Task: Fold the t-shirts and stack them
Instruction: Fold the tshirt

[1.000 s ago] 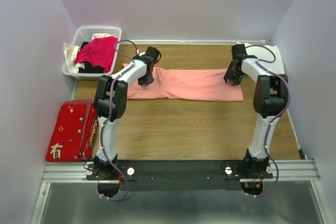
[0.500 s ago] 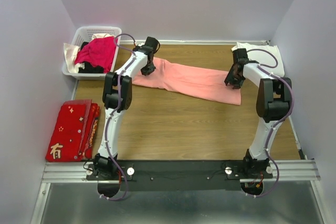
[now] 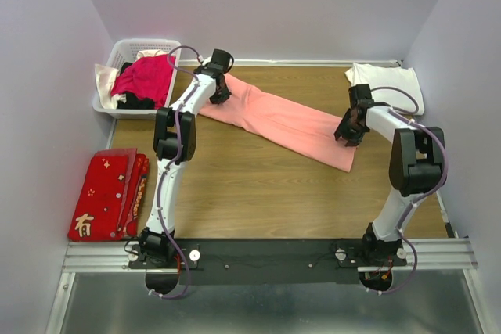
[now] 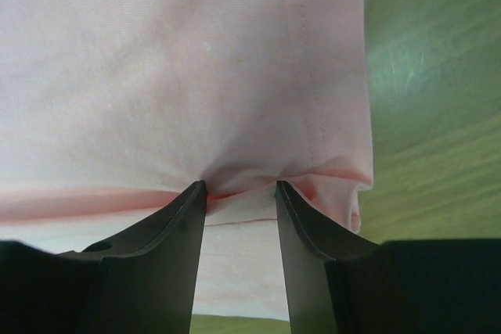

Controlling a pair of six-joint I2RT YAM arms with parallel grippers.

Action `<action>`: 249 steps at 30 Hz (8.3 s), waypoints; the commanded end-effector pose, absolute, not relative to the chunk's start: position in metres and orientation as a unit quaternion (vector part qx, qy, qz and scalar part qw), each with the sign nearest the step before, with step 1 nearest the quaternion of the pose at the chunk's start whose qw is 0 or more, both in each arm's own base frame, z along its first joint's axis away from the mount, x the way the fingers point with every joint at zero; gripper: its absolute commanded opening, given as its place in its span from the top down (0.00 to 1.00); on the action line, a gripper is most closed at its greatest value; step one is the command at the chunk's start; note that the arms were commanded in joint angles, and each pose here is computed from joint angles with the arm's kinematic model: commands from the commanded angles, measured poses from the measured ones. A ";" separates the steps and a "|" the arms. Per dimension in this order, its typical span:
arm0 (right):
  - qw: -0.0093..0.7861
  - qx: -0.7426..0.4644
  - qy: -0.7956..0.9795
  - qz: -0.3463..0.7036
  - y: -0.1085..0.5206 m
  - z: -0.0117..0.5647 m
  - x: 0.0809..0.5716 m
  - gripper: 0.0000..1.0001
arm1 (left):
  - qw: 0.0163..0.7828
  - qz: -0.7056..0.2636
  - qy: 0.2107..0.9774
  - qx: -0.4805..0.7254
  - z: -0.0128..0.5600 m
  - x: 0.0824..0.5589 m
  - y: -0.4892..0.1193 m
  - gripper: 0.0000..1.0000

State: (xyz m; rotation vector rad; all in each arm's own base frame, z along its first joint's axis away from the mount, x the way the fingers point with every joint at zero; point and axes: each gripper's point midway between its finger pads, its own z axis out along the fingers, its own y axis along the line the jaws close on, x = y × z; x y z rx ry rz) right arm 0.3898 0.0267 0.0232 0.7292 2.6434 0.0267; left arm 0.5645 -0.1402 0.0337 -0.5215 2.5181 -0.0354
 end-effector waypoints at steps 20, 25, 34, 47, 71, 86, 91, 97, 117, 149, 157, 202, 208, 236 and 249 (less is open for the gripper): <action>0.116 0.261 0.958 0.012 0.037 0.017 0.258 0.50 | 0.432 -0.190 0.878 -0.077 0.097 0.642 -0.189 0.67; 0.178 0.260 0.949 0.010 0.030 0.048 0.280 0.50 | 0.526 -0.156 0.833 -0.071 0.184 0.642 -0.170 0.67; 0.274 0.216 0.937 0.027 0.029 0.112 0.322 0.50 | 0.581 -0.148 0.798 -0.060 0.286 0.589 -0.154 0.66; 0.189 0.150 0.966 0.098 0.076 0.081 0.258 0.50 | 0.560 -0.136 0.815 -0.062 0.299 0.503 -0.135 0.67; 0.064 0.132 0.985 0.091 0.120 -0.006 0.213 0.50 | 0.540 -0.122 0.830 -0.057 0.289 0.487 -0.130 0.67; -0.005 0.016 0.989 0.150 0.202 0.001 0.139 0.51 | 0.494 -0.111 0.861 -0.053 0.247 0.525 -0.148 0.67; -0.022 -0.037 0.982 0.185 0.230 0.014 0.118 0.50 | 0.453 -0.111 0.884 -0.031 0.195 0.534 -0.186 0.67; -0.032 -0.098 0.972 0.212 0.252 0.022 0.112 0.50 | 0.407 -0.110 0.907 -0.007 0.133 0.532 -0.240 0.67; -0.015 -0.225 0.942 0.248 0.336 0.037 0.125 0.50 | 0.380 -0.058 0.922 -0.040 0.067 0.535 -0.270 0.67; 0.207 -0.118 0.970 0.042 0.266 0.110 0.208 0.48 | 0.331 -0.002 0.941 -0.062 0.019 0.550 -0.255 0.67; 0.180 -0.116 0.977 0.006 0.246 0.092 0.200 0.48 | 0.364 -0.129 0.922 -0.010 0.029 0.588 -0.287 0.65; -0.051 -0.220 0.961 0.162 0.352 -0.071 0.129 0.50 | 0.605 -0.127 0.786 0.005 0.351 0.520 -0.215 0.55; -0.017 -0.210 0.965 0.159 0.367 -0.062 0.145 0.51 | 0.585 -0.097 0.805 -0.006 0.343 0.491 -0.192 0.55; 0.239 -0.112 0.957 0.118 0.291 0.105 0.190 0.49 | 0.447 -0.092 0.888 -0.062 0.221 0.362 -0.144 0.55; 0.244 -0.011 0.969 0.031 0.215 0.070 0.171 0.44 | 0.323 -0.221 0.920 -0.029 0.143 0.234 -0.186 0.53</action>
